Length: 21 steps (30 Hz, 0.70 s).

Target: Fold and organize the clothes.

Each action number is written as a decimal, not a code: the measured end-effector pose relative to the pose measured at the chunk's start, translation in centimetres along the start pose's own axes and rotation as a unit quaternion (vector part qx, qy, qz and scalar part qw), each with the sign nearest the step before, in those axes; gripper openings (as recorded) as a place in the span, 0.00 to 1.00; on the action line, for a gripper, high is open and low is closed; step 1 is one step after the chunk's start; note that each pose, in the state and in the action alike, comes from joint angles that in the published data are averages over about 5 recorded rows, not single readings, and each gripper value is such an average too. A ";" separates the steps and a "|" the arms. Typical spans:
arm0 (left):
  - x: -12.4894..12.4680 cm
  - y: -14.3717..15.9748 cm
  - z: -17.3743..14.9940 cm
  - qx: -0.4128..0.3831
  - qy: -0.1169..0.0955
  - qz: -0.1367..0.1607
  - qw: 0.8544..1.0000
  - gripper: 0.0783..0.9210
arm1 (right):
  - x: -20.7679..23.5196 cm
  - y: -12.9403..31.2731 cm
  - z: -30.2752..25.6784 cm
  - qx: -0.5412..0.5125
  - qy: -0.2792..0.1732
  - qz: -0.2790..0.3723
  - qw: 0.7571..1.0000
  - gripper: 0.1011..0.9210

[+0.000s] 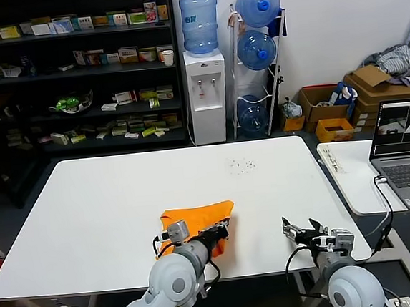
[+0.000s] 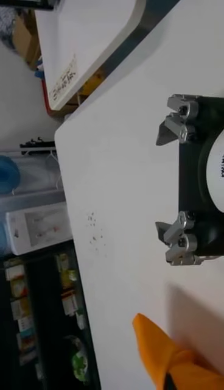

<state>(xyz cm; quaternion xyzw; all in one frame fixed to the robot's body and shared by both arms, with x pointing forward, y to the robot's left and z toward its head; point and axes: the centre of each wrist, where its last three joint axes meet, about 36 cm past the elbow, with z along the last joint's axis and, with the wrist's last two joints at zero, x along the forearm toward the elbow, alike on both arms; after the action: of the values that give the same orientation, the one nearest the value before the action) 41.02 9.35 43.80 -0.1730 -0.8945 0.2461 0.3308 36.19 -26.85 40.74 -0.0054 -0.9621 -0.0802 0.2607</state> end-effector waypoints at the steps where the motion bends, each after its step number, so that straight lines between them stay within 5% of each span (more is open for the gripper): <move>1: -0.1 -0.1 0.0 -0.001 0.000 0.001 1.000 0.06 | 0.0 0.0 0.0 0.000 -0.003 -0.001 1.000 0.88; 6: 0.1 -0.2 -0.1 -0.005 -0.012 0.018 1.000 0.20 | -0.3 -0.3 0.2 0.016 -0.034 -0.007 0.999 0.88; 10: 1.2 0.6 -0.2 -0.016 -0.046 0.036 0.998 0.35 | -0.3 -0.8 0.5 0.041 -0.076 -0.013 0.996 0.88; 16: 4.1 5.3 0.9 -0.047 -0.151 0.042 0.987 0.55 | 0.4 -1.7 1.2 0.070 -0.148 -0.032 0.986 0.88; 21: 6.6 12.4 3.2 -0.083 -0.258 0.003 0.963 0.72 | 1.5 -3.4 2.8 0.091 -0.194 -0.042 0.976 0.88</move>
<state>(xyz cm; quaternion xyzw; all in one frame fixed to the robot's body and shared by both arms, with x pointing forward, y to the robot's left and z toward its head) 35.88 21.61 38.14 -0.1336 -0.9663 0.2080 0.0724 33.31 -29.83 38.59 0.0430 -0.9969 -0.0006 0.0651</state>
